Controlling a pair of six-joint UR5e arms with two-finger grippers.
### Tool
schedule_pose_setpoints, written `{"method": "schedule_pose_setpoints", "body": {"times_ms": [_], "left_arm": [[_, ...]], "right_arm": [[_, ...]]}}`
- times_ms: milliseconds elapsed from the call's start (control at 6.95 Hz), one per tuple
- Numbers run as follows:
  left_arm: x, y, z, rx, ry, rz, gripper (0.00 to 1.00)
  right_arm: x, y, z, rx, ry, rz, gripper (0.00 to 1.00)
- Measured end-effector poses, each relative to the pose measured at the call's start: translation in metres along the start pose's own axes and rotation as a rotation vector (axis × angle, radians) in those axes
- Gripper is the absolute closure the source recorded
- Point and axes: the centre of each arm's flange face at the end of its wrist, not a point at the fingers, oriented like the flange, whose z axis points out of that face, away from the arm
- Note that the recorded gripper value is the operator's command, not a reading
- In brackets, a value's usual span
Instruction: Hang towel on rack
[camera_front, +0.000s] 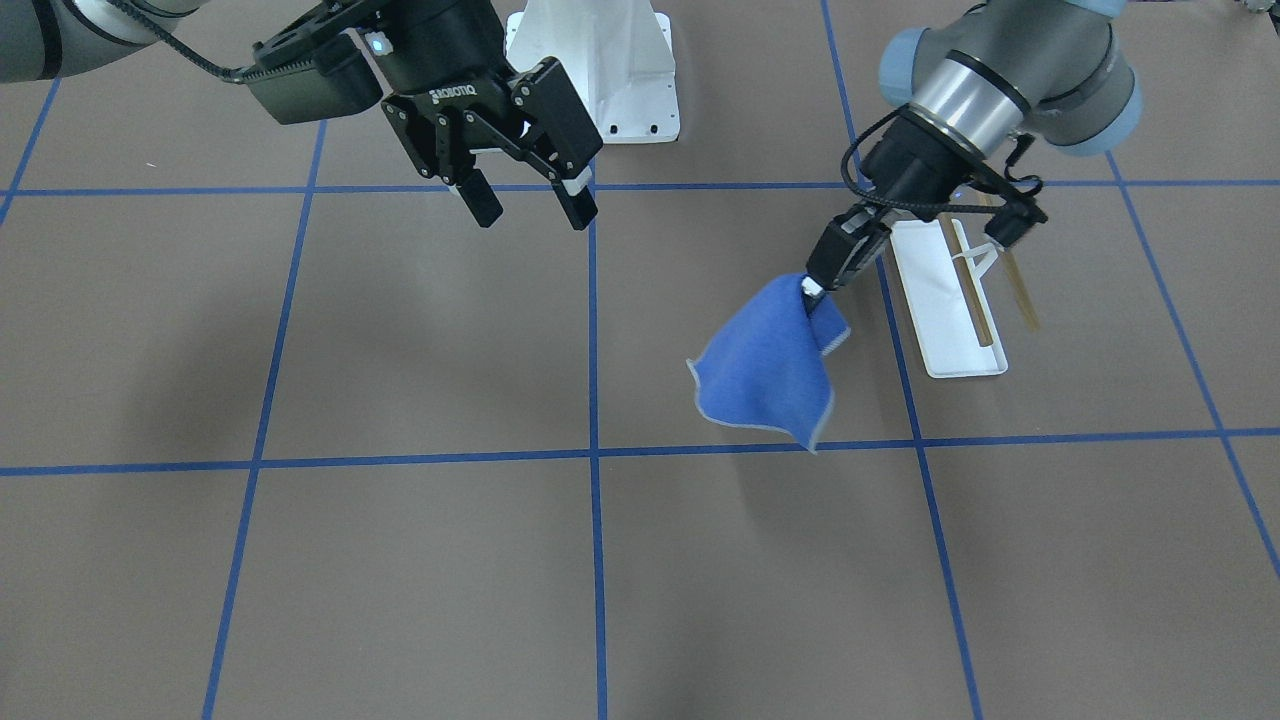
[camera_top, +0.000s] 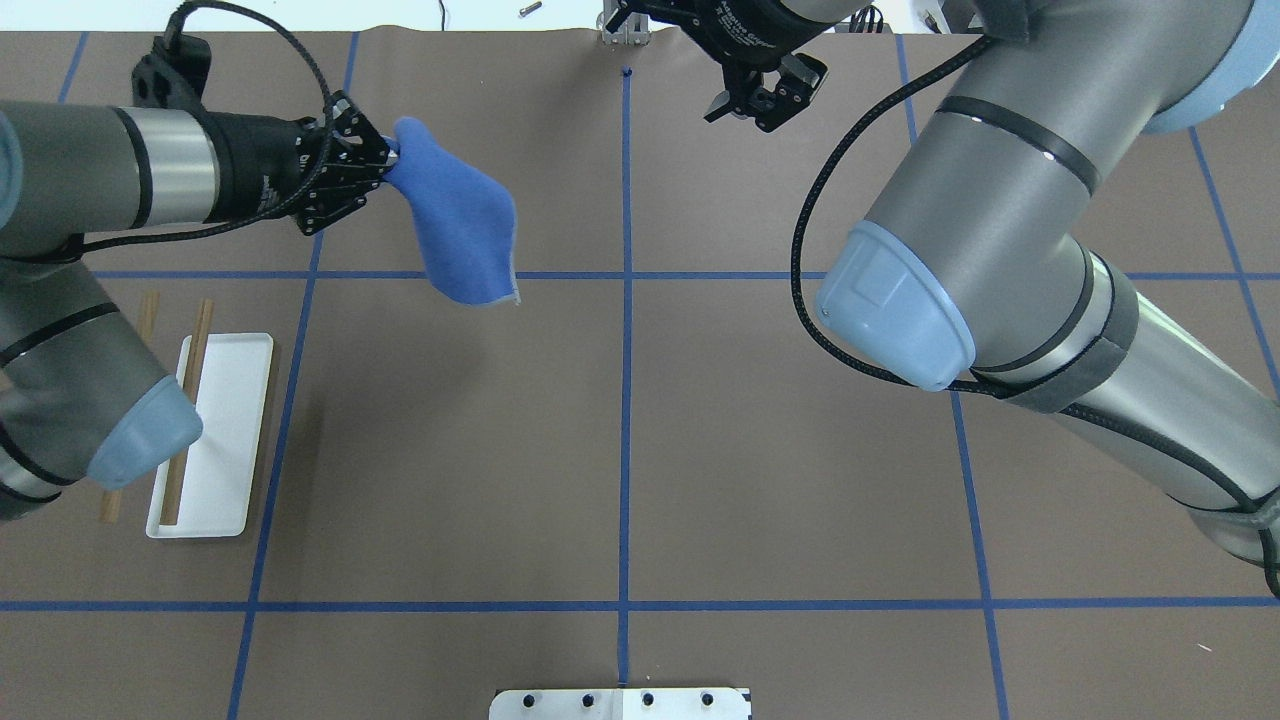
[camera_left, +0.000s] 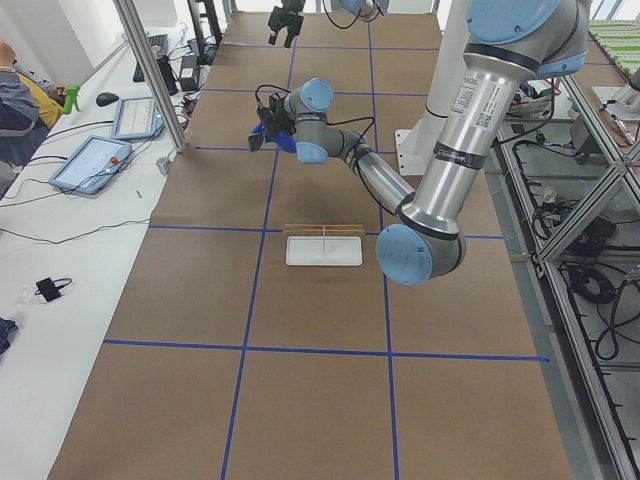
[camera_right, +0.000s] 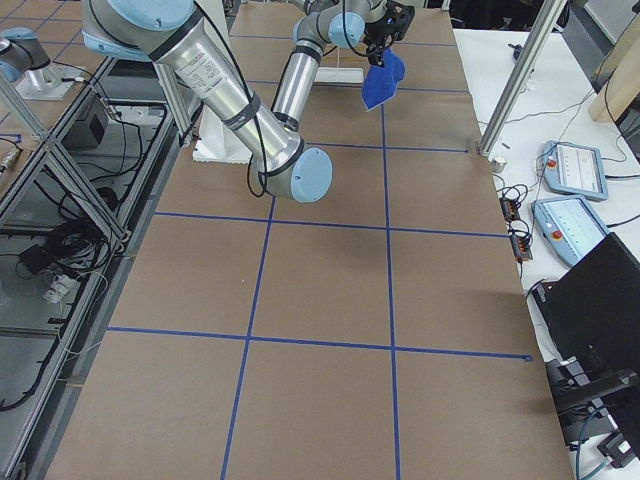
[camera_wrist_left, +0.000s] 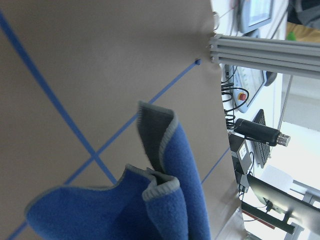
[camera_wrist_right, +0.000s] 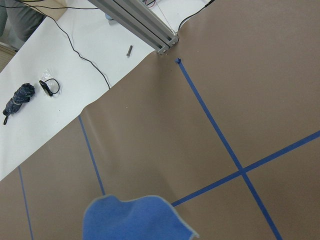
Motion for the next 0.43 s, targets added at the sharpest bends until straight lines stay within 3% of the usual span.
{"method": "schedule_pose_setpoints", "body": {"times_ms": [144,432], "left_arm": [[-0.033,-0.015,-0.008,0.08,-0.067,0.292,1.0],[-0.041,-0.045,-0.008,0.218,-0.223,0.697,1.0]], "right_arm": [[0.009,-0.003,0.005,0.0,-0.01,-0.01,0.0],[0.021,-0.009,0.011,0.003,-0.021,-0.02,0.0]]}}
